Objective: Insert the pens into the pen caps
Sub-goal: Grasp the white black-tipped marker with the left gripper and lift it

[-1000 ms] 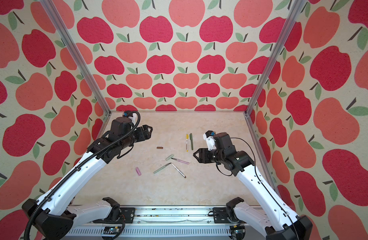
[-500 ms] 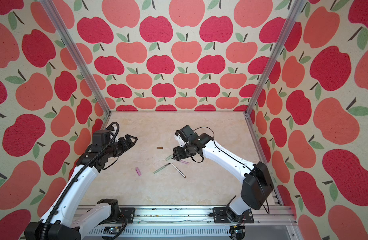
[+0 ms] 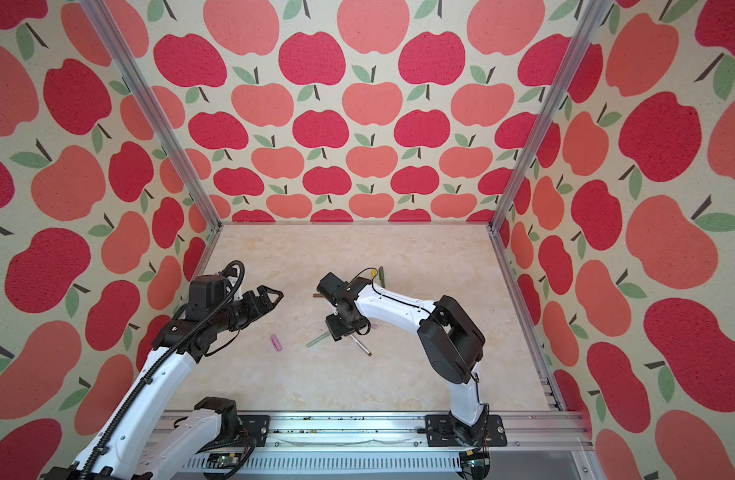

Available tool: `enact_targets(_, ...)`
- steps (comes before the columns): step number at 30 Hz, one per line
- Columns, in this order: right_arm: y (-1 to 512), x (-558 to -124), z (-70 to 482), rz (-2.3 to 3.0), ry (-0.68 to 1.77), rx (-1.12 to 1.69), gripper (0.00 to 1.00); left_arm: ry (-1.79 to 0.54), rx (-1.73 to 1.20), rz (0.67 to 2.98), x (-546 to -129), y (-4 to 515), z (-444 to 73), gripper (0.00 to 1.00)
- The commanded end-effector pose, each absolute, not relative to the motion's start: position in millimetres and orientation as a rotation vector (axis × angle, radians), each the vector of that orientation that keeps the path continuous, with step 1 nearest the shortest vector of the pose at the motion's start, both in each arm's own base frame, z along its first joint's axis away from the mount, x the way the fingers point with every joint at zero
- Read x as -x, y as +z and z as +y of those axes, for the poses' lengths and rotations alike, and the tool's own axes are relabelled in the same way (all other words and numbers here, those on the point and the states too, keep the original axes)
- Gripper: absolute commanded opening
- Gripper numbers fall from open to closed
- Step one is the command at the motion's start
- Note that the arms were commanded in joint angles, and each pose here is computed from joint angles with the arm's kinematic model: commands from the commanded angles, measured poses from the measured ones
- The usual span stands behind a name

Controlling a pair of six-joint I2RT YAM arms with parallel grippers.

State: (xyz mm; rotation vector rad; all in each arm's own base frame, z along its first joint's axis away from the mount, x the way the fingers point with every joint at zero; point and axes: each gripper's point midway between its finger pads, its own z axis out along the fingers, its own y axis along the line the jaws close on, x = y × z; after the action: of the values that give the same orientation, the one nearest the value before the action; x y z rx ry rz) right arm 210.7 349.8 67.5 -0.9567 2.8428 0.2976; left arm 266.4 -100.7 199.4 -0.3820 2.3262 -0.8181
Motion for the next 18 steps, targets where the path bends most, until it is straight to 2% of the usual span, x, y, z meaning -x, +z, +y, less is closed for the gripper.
enact_targets(1,56.7,-213.0,330.0,2.857,0.145,0.992,0.55,-0.873,0.422,2.325,-261.8,190.8,-102.2,0.92)
enact_targets(10,30.9,-217.7,324.8,2.858,0.031,1.08,0.49,-0.931,0.486,2.317,-264.8,182.1,-101.5,0.93)
enact_targets(18,23.0,-217.0,325.7,2.875,0.045,1.042,0.37,-0.922,0.473,2.305,-271.2,184.1,-99.7,0.97)
